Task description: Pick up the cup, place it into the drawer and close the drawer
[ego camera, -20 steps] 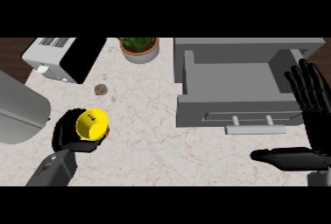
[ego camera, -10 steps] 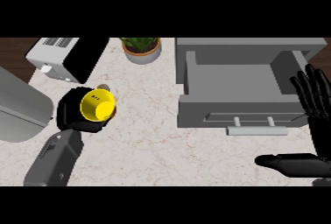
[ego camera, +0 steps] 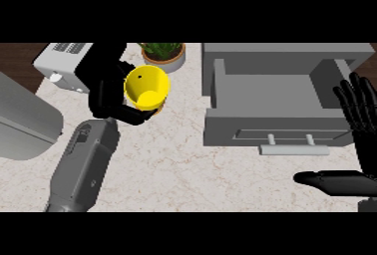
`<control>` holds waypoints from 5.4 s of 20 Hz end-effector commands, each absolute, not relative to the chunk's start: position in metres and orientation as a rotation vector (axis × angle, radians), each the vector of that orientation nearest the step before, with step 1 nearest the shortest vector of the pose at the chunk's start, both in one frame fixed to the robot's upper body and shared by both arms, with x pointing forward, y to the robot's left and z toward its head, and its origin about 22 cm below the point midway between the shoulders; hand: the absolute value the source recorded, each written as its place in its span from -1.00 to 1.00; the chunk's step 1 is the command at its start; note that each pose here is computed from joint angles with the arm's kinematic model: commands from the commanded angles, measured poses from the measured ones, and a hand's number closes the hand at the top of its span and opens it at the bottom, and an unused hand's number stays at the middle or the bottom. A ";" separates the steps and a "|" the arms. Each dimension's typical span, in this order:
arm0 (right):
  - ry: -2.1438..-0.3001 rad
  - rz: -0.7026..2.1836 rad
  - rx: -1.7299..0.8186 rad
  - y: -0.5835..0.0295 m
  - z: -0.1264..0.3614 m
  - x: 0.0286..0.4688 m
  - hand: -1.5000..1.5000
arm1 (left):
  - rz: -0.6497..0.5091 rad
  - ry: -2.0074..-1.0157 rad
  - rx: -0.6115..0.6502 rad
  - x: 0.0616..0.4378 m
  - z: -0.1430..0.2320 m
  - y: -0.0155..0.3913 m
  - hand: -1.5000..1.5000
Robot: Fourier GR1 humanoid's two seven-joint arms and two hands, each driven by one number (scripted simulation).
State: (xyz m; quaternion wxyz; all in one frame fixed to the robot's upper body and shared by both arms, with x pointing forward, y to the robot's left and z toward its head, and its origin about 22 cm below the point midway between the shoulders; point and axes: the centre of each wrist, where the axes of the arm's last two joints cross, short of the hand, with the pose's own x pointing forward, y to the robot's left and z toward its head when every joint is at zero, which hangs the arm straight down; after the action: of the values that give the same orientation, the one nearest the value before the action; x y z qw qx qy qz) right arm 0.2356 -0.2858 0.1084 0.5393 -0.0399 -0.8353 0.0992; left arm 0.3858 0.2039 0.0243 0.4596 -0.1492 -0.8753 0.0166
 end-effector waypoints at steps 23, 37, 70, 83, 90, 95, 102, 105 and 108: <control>-2.001 0.249 -0.061 -0.291 0.111 0.235 -1.00 | -0.141 -1.986 -0.268 0.437 0.166 0.046 1.00; -2.019 0.275 -0.038 -0.291 0.107 0.247 -1.00 | -0.279 -1.883 -0.111 0.429 0.127 0.024 1.00; -1.938 0.628 0.050 -0.295 0.146 0.219 1.00 | -0.185 -1.944 -0.157 0.418 0.162 0.006 -1.00; -1.870 0.748 -0.241 -0.244 0.128 0.232 1.00 | -0.066 -1.927 -0.136 0.403 0.143 0.111 -1.00; -1.766 1.047 -0.407 -0.242 0.078 0.262 1.00 | -0.042 -1.911 -0.158 0.393 0.145 0.172 -1.00; -1.659 1.250 -0.553 -0.231 0.046 0.274 1.00 | -0.036 -1.918 -0.133 0.377 0.131 0.204 -1.00; -1.593 1.345 -0.642 -0.191 0.012 0.335 1.00 | -0.013 -1.906 -0.156 0.354 0.121 0.232 -1.00; -1.586 1.301 -0.619 -0.216 -0.007 0.353 1.00 | -0.016 -1.912 -0.126 0.342 0.105 0.253 -1.00; -1.575 1.297 -0.616 -0.213 -0.001 0.380 1.00 | 0.005 -1.918 -0.122 0.343 0.117 0.267 -1.00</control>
State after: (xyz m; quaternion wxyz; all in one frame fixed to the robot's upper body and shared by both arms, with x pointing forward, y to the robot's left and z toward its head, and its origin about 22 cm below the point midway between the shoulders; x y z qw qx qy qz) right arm 0.3556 -0.2107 0.0054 0.4734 -0.2570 -0.6562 0.5285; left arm 0.3469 0.2532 0.1173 0.5719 -0.0537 -0.8186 -0.0041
